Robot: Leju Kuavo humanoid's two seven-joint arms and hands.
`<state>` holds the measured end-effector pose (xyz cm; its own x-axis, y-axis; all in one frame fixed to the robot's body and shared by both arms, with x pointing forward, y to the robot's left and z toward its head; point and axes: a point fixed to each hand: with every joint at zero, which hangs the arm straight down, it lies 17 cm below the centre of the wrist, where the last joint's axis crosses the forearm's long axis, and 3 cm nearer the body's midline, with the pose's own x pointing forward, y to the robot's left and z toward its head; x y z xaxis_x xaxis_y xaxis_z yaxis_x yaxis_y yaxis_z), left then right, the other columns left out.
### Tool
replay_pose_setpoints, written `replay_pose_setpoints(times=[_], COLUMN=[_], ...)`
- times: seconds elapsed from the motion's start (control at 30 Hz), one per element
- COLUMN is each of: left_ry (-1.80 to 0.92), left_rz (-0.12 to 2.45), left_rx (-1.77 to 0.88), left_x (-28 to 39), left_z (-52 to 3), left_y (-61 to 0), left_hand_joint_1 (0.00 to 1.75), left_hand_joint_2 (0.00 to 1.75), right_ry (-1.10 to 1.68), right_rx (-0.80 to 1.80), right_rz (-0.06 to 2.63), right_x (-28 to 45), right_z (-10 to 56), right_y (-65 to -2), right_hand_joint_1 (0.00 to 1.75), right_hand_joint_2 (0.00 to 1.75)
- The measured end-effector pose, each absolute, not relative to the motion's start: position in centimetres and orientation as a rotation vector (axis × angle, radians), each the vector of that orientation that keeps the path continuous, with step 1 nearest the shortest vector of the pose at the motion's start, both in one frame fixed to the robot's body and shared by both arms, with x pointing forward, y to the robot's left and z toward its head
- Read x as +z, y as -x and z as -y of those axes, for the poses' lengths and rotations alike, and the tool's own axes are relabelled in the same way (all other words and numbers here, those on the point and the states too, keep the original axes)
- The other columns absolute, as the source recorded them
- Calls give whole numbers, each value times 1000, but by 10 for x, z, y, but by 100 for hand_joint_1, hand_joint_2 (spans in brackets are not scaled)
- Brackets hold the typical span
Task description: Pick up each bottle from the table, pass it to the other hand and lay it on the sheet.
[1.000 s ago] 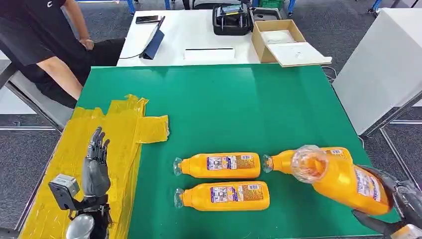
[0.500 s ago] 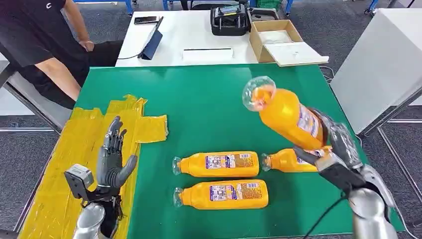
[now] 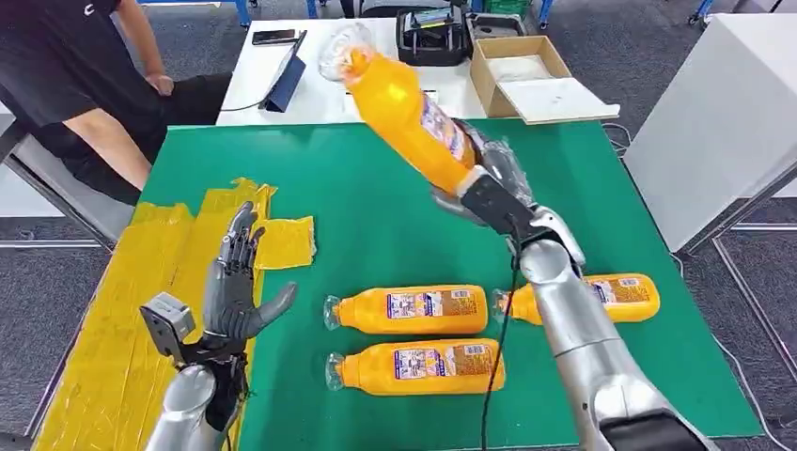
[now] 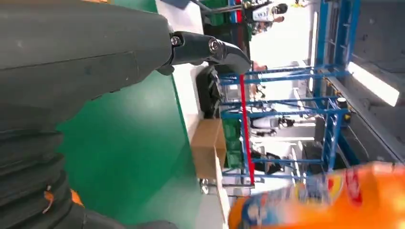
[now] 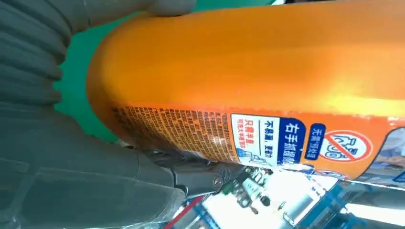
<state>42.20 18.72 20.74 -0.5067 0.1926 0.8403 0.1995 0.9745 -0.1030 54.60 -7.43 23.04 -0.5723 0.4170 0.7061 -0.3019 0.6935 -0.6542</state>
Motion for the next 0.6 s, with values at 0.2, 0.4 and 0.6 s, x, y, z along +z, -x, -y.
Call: replay_pose_setpoints(times=[0.2, 0.4, 0.6], left_ry=[293, 301, 283], left_rz=[2118, 2117, 2100], left_rx=[-24, -30, -11], left_x=[212, 213, 212], left_z=[-178, -176, -178], left_y=[-426, -427, -431], left_hand_joint_1=[0, 0, 0], left_hand_joint_2=[175, 175, 175], right_ry=[55, 9, -68], right_rx=[994, 1001, 1112], right_rz=[1942, 1935, 1895], right_x=[231, 230, 203], right_z=[28, 7, -50], right_y=[-542, -536, -500], right_hand_joint_1=[175, 175, 175], right_hand_joint_2=[175, 175, 175])
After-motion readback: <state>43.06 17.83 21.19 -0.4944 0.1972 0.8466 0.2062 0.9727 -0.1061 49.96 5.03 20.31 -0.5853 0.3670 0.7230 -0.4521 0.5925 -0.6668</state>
